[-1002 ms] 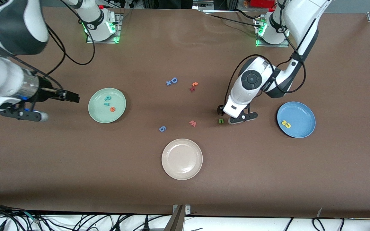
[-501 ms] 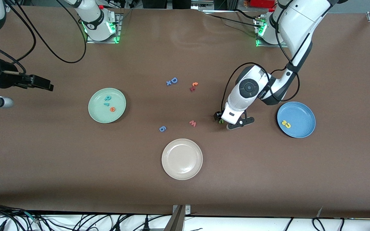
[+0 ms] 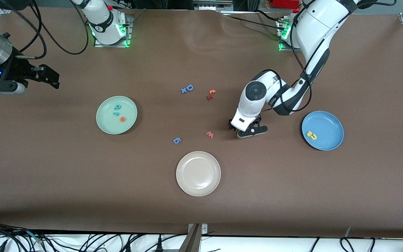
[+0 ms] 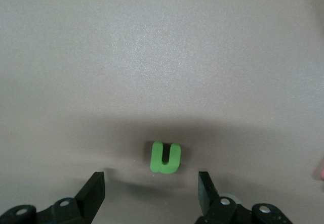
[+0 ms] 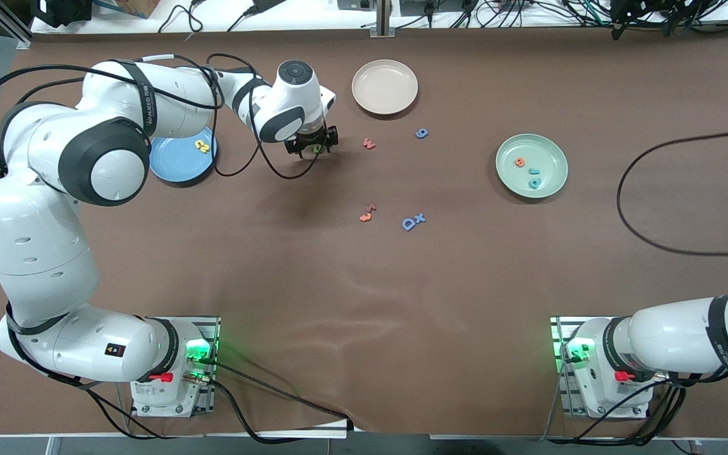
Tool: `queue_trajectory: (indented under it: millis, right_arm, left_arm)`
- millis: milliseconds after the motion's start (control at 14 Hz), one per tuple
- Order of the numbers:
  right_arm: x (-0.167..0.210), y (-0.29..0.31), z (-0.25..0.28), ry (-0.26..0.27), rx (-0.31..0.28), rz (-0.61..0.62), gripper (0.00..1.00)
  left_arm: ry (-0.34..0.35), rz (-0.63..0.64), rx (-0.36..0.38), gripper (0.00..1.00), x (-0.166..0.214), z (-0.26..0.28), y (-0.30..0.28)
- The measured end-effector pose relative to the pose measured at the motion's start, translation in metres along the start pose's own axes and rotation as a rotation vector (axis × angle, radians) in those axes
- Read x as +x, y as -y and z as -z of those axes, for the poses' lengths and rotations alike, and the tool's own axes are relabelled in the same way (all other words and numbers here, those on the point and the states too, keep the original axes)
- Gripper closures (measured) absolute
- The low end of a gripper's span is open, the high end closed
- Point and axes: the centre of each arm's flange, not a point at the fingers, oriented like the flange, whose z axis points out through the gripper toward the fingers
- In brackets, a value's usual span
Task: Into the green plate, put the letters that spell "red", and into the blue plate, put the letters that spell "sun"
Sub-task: 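Lower the left gripper and grasp the green u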
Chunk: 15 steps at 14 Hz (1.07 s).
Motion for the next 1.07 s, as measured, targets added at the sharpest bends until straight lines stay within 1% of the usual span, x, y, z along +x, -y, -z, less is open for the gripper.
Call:
queue_trajectory:
  millis: [143,215,286,358,429,573,644,716,787,859,930,1002,1074]
  right_arm:
    - [0.0,-0.015,-0.004,-0.007,0.029,-0.034,0.0]
    - [0.001,-0.026,-0.005,-0.006,0.039,-0.056,0.0]
    - [0.001,-0.035,-0.005,-0.006,0.044,-0.07,0.0]
    - [0.001,-0.039,-0.004,-0.008,0.045,-0.076,0.0]
    - [0.002,-0.038,-0.002,-0.009,0.047,-0.075,0.0]
    - [0.005,-0.036,0.002,-0.002,0.049,-0.07,0.0]
    - [0.005,-0.036,0.003,0.005,0.049,-0.07,0.0]
    - [0.005,-0.037,0.003,0.013,0.048,-0.073,0.0]
    - [0.005,-0.039,0.003,0.018,0.048,-0.076,0.0]
    - [0.005,-0.04,0.003,0.02,0.048,-0.078,0.0]
    - [0.005,-0.04,0.003,0.021,0.048,-0.078,0.0]
    - [0.005,-0.04,0.003,0.022,0.049,-0.079,0.0]
    - [0.005,-0.04,0.003,0.022,0.053,-0.081,0.0]
  left_arm:
    - [0.002,-0.003,0.003,0.18,-0.001,-0.003,0.0]
    - [0.003,-0.003,0.003,0.19,-0.001,-0.004,0.0]
    - [0.004,-0.005,0.002,0.2,-0.002,-0.004,-0.001]
    - [0.004,-0.006,0.002,0.23,-0.002,-0.004,-0.002]
    - [0.004,-0.007,0.001,0.24,-0.003,-0.005,-0.002]
    - [0.004,-0.009,-0.001,0.39,-0.003,-0.005,-0.004]
    - [0.004,-0.01,-0.002,0.39,-0.004,-0.005,-0.006]
    - [0.003,-0.012,-0.002,0.44,-0.004,-0.005,-0.007]
    - [0.002,-0.013,-0.003,0.44,-0.004,-0.005,-0.007]
    - [0.002,-0.014,-0.003,0.48,-0.005,-0.004,-0.008]
    - [0.002,-0.016,-0.004,0.48,-0.006,-0.004,-0.009]
    - [0.001,-0.017,-0.004,0.54,-0.006,-0.004,-0.01]
    - [0.001,-0.018,-0.004,0.62,-0.007,-0.004,-0.01]
